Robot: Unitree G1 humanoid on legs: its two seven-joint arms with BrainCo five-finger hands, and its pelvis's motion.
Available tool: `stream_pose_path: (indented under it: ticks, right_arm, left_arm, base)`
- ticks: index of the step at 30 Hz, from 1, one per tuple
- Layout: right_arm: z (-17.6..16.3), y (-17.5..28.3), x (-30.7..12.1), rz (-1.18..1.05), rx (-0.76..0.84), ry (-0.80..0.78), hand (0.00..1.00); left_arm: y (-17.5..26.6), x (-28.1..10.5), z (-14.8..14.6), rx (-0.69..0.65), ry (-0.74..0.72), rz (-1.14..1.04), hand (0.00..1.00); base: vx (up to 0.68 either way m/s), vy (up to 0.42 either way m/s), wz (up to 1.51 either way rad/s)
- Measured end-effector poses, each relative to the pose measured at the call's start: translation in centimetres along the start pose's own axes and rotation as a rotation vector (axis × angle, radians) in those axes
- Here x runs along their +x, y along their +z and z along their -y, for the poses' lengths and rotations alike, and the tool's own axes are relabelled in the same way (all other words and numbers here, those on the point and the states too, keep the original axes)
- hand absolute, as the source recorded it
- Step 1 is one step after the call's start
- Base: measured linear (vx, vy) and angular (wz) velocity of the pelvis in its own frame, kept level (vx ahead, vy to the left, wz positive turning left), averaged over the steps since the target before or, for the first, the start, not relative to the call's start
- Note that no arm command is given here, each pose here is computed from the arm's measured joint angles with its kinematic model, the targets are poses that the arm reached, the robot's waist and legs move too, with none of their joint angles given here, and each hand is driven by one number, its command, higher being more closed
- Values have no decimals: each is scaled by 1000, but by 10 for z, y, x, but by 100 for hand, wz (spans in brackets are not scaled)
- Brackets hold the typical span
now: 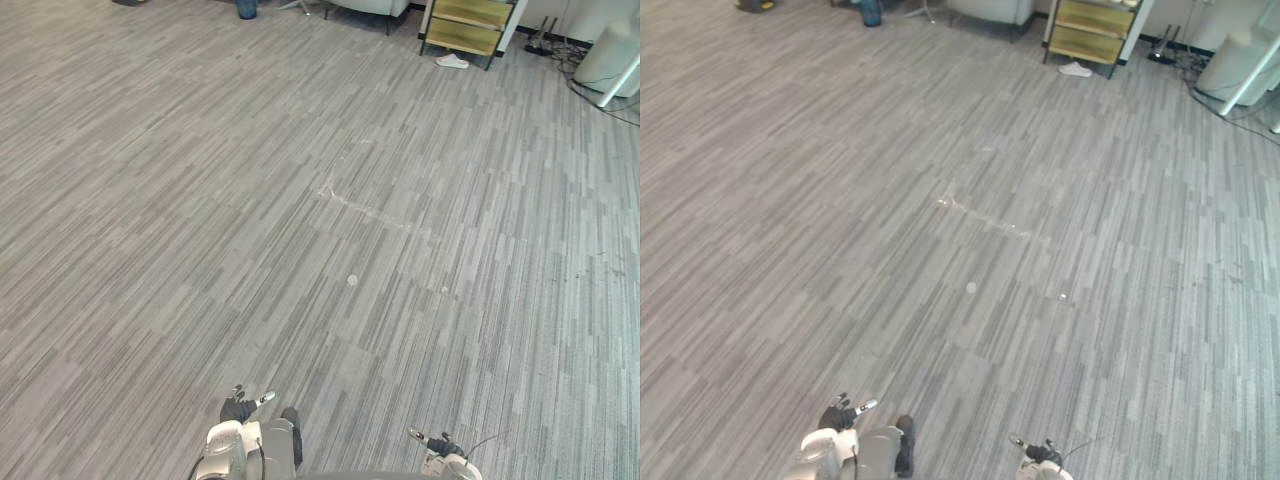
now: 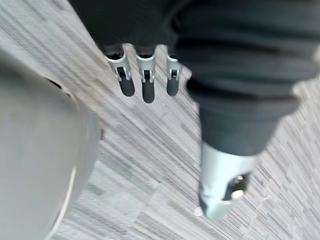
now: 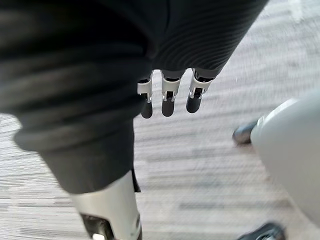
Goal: Pick up cushions and gather them together orderly.
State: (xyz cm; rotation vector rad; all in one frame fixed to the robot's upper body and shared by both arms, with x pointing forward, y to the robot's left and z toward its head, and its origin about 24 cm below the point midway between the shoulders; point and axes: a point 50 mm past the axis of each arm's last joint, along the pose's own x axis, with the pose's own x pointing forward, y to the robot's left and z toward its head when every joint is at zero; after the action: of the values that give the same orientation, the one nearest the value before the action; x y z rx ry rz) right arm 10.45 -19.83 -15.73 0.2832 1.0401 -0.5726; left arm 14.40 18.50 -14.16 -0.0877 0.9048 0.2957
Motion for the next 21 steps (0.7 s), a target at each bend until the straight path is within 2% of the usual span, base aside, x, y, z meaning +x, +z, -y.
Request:
stream_pose_path:
  ticks: [6, 10, 12, 15, 17, 21]
  right_arm:
    - [2, 11, 1, 44, -30, 13, 0]
    - [4, 8, 1, 36, -21, 4, 0]
    - [14, 23, 6, 56, -26, -21, 0]
    - [17, 25, 8, 39, 2, -36, 0]
    - [19, 15, 5, 30, 3, -43, 0]
    - [15, 11, 4, 21, -37, -30, 0]
  left_arm:
    - [-9, 0, 6, 50, -21, -45, 0]
    - [-13, -2, 1, 56, -13, -55, 0]
    - [-19, -2, 4, 54, -19, -83, 0]
    - [-25, -3, 6, 28, -12, -107, 0]
    - [-15, -2, 4, -46, 11, -67, 0]
    - [-8, -2, -1, -40, 11, -24, 0]
  base:
    - [428, 66, -9]
    - [563, -210, 17]
    - [462, -169, -33]
    - [461, -181, -41]
    - [342, -133, -15]
    - [410, 7, -44]
